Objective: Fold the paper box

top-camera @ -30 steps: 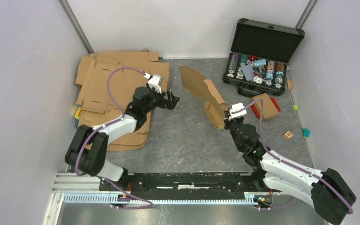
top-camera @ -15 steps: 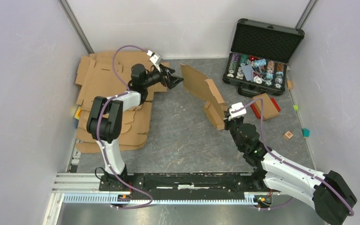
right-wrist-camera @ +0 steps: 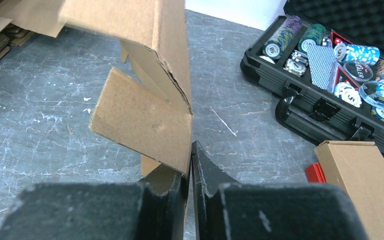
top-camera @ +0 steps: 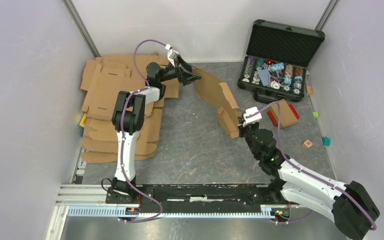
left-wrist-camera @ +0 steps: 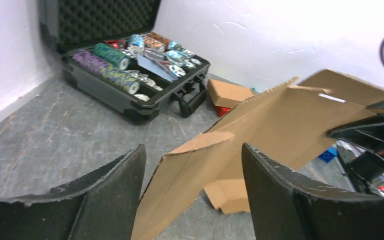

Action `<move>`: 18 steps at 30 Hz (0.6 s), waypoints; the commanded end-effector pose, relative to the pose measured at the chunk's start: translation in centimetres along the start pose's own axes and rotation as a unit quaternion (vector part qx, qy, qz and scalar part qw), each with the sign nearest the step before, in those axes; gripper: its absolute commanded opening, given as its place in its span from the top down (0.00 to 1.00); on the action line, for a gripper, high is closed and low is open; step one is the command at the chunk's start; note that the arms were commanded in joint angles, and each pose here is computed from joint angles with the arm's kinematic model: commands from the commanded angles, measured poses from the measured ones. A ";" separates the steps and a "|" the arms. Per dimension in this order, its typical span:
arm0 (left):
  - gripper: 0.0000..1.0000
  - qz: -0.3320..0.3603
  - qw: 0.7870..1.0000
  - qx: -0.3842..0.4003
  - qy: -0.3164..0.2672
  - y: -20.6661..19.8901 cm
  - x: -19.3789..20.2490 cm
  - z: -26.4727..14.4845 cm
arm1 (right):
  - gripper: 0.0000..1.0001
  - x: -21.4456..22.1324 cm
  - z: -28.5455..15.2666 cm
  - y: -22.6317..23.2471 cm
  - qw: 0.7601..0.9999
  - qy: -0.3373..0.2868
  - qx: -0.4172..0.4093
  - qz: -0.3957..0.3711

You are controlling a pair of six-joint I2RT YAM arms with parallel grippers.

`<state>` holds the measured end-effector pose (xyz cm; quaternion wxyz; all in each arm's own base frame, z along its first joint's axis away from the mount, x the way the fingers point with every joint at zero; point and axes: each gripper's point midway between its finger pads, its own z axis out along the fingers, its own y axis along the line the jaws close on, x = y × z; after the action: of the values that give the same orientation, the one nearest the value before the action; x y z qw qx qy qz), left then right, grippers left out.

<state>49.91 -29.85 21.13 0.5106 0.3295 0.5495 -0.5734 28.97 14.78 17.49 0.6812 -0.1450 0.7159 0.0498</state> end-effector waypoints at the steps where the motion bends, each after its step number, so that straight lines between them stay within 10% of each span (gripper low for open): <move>1: 0.35 -0.002 0.998 0.061 0.001 -3.1 -1.2 0.4 | 0.88 -1.6 0.5 0.2 1.000 -0.017 -0.006 0.018; 8: 0.67 0.009 1.000 0.022 0.008 -4.2 -0.6 -0.7 | 0.88 -1.6 0.8 0.1 1.000 -0.013 -0.006 0.022; 11: 0.97 0.012 0.999 -0.028 0.022 -4.2 0.1 -1.6 | 0.91 -2.1 1.0 0.4 0.999 -0.018 -0.014 0.027; 18: 0.98 0.030 0.993 -0.115 -0.014 -8.2 -0.8 -4.2 | 0.91 -3.2 2.7 0.9 1.000 -0.007 -0.011 0.021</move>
<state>41.88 -27.98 21.18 0.5109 0.3089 0.5904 -0.5430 30.39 15.62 18.80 0.6815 -0.1335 0.7166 0.0657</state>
